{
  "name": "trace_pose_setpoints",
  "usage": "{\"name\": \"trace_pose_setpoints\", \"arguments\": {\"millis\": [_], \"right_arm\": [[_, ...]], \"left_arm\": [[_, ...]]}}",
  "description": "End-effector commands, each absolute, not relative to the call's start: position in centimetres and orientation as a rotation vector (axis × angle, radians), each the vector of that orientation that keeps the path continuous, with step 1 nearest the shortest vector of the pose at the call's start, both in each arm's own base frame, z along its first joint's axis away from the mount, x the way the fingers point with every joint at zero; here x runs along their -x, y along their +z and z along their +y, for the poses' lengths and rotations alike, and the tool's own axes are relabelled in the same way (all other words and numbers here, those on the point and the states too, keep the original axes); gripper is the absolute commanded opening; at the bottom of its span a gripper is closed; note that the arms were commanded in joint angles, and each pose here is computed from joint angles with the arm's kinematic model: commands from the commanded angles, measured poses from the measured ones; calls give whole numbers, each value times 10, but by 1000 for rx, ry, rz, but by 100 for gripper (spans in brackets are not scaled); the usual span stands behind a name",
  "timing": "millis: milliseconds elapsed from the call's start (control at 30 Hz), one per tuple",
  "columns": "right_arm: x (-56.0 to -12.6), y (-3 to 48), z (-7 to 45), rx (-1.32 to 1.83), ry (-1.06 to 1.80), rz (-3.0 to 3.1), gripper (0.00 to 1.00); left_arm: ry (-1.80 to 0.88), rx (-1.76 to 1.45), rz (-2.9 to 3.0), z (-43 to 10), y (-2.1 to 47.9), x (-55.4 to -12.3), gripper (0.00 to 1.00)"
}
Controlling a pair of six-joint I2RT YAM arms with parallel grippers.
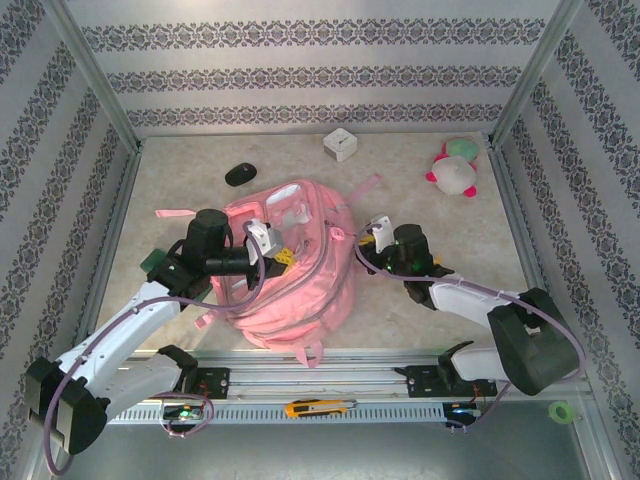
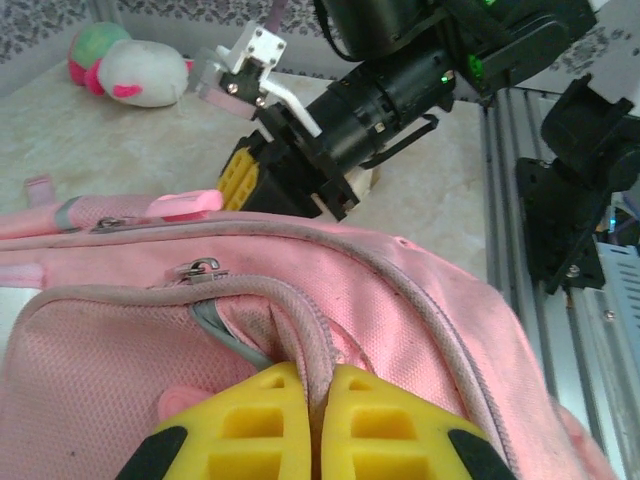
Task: Pack the student bag
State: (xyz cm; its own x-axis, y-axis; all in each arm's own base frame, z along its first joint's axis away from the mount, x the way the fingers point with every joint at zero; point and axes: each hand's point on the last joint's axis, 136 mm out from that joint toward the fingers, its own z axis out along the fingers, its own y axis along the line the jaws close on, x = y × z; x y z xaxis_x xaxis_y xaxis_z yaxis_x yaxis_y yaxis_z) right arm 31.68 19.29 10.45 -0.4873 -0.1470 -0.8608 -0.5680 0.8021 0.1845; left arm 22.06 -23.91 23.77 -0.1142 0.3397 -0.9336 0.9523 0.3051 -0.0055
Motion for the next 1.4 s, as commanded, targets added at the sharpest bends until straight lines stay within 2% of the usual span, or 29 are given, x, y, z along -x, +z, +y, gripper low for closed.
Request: {"name": "trace_pose_setpoints", "arguments": {"millis": [0, 100, 233, 500, 667, 800, 1000, 1367], "right_arm": [[-319, 124, 181, 447, 547, 2033, 38], [-294, 134, 197, 535, 630, 2028, 50], [-263, 144, 209, 617, 645, 2047, 55], [-210, 164, 249, 695, 870, 2008, 57], [-180, 132, 285, 840, 901, 2054, 57], [-172, 109, 310, 883, 919, 2053, 54], [-185, 113, 331, 861, 929, 1957, 53], [-167, 146, 303, 937, 930, 1827, 57]], "left_arm": [[-739, -1168, 1471, -240, 282, -229, 0], [-713, -1137, 1479, -241, 274, -240, 0], [-760, -1146, 1473, -249, 270, -245, 0], [-723, -1280, 1497, -259, 246, -249, 0], [-747, -1323, 1461, -267, 244, -247, 0], [-779, -1345, 1411, -278, 244, -249, 0], [-856, -1362, 1366, -295, 240, -246, 0], [-660, -1402, 1434, -258, 212, -235, 0]]}}
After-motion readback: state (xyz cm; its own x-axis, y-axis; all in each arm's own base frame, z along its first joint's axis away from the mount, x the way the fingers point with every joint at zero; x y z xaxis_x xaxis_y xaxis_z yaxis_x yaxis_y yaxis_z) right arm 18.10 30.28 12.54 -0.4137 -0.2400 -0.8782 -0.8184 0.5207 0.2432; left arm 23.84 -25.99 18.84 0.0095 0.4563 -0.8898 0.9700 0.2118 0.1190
